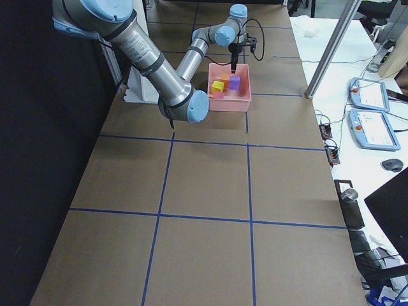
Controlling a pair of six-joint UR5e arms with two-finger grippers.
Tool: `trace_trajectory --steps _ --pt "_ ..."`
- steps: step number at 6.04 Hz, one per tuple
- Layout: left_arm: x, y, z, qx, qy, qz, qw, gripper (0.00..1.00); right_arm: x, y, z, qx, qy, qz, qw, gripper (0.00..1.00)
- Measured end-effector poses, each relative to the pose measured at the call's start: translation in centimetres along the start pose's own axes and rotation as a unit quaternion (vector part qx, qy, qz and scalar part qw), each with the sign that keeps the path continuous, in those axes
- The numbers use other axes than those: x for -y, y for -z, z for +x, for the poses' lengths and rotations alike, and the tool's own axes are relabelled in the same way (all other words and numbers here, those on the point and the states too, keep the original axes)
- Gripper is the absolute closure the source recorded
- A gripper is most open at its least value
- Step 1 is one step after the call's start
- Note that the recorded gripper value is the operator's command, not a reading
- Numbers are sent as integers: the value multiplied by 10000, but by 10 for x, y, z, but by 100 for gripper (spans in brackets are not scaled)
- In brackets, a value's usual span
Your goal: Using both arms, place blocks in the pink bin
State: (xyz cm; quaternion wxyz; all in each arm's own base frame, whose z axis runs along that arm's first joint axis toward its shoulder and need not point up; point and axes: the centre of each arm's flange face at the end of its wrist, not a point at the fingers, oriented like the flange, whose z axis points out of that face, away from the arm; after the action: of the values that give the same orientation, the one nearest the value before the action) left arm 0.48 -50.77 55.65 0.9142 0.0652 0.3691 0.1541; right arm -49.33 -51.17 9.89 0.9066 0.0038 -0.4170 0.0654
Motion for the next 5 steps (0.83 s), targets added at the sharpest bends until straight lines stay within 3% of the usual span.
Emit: trace_trajectory --steps 3,5 --pt "-33 -15 -16 19 51 14 10000 0 29 15 46 59 168 -38 9998 0" --pt "-60 -20 -35 66 308 -65 9995 0 82 39 167 91 769 -158 9969 0"
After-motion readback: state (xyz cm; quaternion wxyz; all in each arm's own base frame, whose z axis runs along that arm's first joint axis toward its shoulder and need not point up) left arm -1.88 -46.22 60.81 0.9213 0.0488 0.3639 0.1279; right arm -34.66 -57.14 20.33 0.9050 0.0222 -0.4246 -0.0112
